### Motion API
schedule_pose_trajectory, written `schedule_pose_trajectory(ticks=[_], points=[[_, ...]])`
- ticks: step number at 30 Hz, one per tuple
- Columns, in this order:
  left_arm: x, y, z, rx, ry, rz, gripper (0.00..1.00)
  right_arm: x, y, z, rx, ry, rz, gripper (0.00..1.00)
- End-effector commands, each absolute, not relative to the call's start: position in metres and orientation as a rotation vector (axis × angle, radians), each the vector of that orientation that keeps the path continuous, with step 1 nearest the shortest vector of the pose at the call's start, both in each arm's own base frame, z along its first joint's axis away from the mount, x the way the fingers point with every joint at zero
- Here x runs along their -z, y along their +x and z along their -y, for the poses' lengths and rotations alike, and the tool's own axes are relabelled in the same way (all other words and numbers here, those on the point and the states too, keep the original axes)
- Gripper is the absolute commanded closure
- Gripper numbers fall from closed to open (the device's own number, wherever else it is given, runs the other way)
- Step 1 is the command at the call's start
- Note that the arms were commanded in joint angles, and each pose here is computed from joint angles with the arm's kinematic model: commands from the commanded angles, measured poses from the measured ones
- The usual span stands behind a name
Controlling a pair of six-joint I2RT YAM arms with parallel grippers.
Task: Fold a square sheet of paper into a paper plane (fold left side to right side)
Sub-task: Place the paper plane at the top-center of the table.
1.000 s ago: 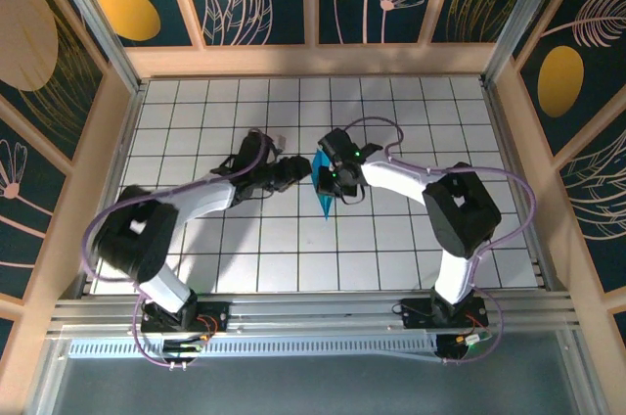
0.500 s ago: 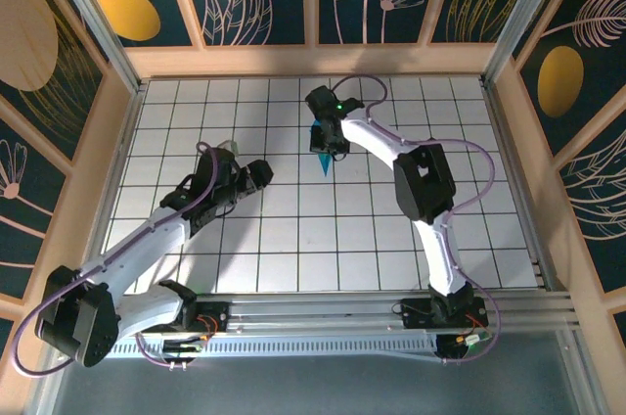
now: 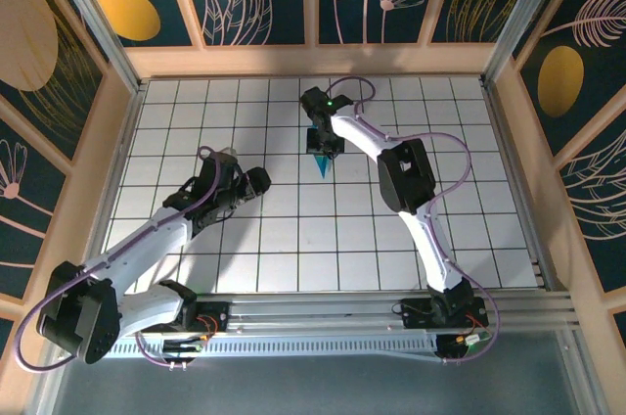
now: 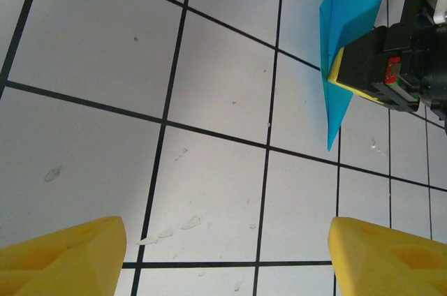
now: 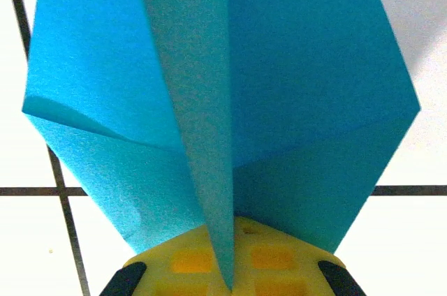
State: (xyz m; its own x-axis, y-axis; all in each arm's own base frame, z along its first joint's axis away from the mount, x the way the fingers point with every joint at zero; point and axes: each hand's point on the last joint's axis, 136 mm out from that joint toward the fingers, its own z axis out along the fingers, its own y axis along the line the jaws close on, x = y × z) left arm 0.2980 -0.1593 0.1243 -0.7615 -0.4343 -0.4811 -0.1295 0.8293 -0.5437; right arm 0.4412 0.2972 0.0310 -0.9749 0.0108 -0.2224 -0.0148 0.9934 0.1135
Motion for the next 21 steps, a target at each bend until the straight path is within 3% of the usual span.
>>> schedule_pose_trajectory(ticks=[1,21], points=[[-0.123,0.3,0.16,0.659,-0.403,-2.404,0.24,-0.026,0.439,-0.294,-0.157,-0.014,-2.942,1.0],[-0.119,0.299,0.161,0.663,-0.408,-2.418,0.23,0.003,0.429,-0.287,-0.116,-0.002,-2.987,0.99]])
